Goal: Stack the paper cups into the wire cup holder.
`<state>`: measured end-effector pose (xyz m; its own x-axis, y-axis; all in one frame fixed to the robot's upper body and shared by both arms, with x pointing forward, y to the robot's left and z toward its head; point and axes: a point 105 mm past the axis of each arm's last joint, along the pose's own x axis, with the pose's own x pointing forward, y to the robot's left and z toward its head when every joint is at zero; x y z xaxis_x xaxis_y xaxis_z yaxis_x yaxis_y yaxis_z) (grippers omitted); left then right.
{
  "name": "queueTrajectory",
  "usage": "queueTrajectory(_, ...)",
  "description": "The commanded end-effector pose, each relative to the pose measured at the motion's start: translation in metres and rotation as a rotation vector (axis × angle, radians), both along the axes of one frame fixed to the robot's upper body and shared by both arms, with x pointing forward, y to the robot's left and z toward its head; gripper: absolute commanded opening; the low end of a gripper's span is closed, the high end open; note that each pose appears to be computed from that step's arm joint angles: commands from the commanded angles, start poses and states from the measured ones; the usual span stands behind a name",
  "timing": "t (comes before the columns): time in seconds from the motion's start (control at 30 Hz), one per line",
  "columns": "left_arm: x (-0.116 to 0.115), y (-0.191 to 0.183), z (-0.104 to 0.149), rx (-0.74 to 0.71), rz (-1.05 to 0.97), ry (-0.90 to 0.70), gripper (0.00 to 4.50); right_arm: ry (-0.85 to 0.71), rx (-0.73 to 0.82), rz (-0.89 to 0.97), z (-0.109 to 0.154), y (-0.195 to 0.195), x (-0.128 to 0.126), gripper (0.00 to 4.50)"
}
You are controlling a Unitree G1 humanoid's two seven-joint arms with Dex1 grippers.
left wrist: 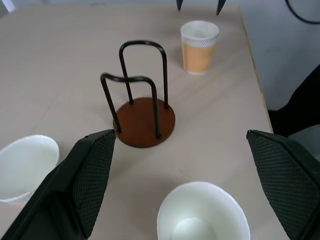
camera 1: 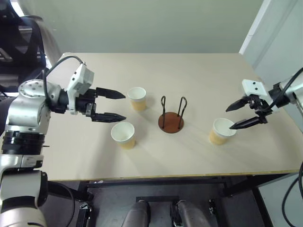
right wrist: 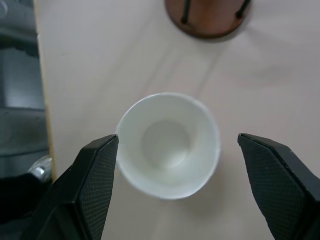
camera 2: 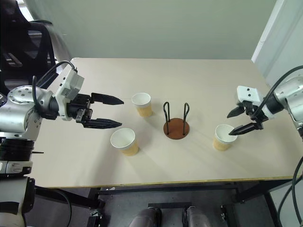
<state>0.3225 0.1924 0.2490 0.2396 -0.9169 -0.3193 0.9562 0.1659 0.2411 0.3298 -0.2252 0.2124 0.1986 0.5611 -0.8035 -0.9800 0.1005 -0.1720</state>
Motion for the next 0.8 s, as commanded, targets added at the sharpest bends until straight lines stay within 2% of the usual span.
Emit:
queueTrajectory(0.03,-0.003,-0.001,0.01,0.017,-0.028,-0.034,4.5,-0.003,-0.012,0.033,0.003,0.002,-0.007,3.85)
queueTrajectory(0.2,-0.004,0.001,0.011,0.019,-0.021,-0.039,4.5,0.013,-0.045,0.057,-0.003,0.001,-0.013,3.85)
queueTrajectory(0.47,-0.006,0.007,0.009,0.011,0.006,-0.037,4.5,0.039,-0.145,0.125,-0.027,-0.004,-0.021,3.85)
queueTrajectory(0.77,-0.006,0.012,0.008,0.002,0.03,-0.05,4.5,0.018,-0.205,0.172,-0.044,-0.002,-0.01,3.85)
queueTrajectory(0.8,-0.006,0.013,0.007,0.002,0.035,-0.05,4.5,0.015,-0.207,0.178,-0.045,-0.001,-0.008,3.7)
